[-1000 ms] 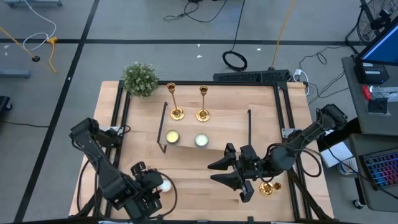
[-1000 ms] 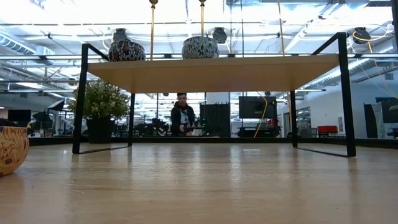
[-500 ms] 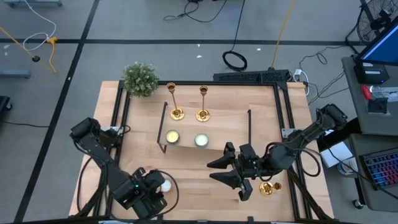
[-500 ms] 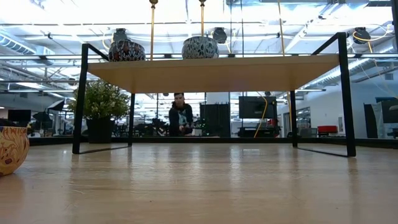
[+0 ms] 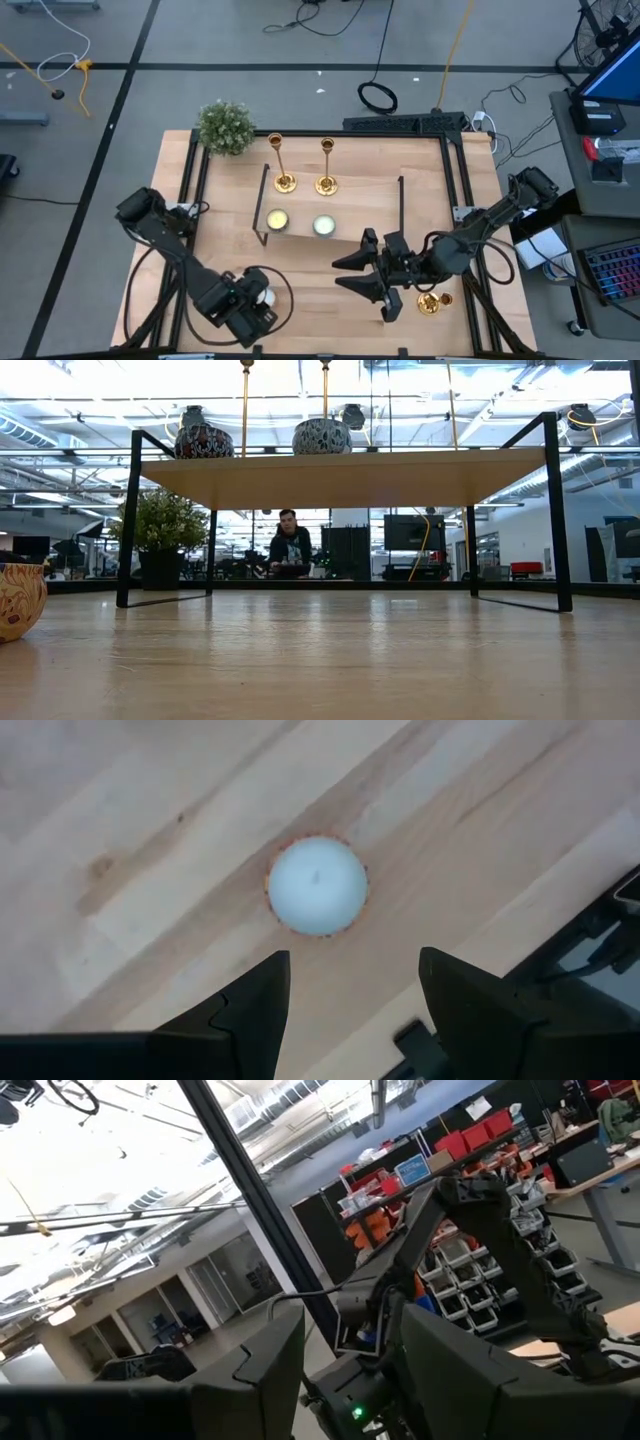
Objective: Pick & Place candle stick holders
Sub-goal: Put the yellow scented candle on the shelf
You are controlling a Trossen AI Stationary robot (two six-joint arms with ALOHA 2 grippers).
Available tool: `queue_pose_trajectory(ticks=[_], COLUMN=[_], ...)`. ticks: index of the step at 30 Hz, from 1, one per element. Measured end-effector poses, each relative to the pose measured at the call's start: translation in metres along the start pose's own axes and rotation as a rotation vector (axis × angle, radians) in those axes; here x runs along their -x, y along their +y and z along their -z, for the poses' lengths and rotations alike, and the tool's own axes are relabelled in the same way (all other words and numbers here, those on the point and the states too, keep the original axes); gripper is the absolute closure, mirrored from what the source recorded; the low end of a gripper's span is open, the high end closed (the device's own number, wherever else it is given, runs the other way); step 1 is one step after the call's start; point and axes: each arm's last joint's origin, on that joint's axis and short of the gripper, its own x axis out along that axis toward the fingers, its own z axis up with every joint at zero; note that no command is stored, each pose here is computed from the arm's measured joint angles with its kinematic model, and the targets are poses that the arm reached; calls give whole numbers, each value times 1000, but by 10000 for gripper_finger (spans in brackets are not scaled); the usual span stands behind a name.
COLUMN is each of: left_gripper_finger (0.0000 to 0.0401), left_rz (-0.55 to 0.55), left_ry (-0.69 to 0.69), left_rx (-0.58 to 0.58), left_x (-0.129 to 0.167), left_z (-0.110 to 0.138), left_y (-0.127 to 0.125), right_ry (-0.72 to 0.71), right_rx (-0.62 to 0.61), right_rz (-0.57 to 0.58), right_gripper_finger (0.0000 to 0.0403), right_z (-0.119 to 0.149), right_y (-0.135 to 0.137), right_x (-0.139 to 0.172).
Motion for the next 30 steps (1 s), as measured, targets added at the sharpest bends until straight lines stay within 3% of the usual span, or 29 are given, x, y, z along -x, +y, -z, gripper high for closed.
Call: queue_pose_trajectory(ticks=[9,17,24,30], left_gripper_finger=[163,85,39,20], left_rz=[9,-11,88,192], left_ry=[126,199,193,134], left_rx=[82,117,137,225], left_x=[-25,-34,-24,-25], left_z=[-3,-4,-6,-16], left_y=[3,8,-3,-13], right_ry=[-3,1,11,58], right_rx=[6,-16,-50,-66], right_rz=[24,23,8,-47], right_gripper_finger=[238,238,238,238], right_z=[0,1,1,4], right_y=[-1,-1,-1,1], right_x=[0,0,0,0])
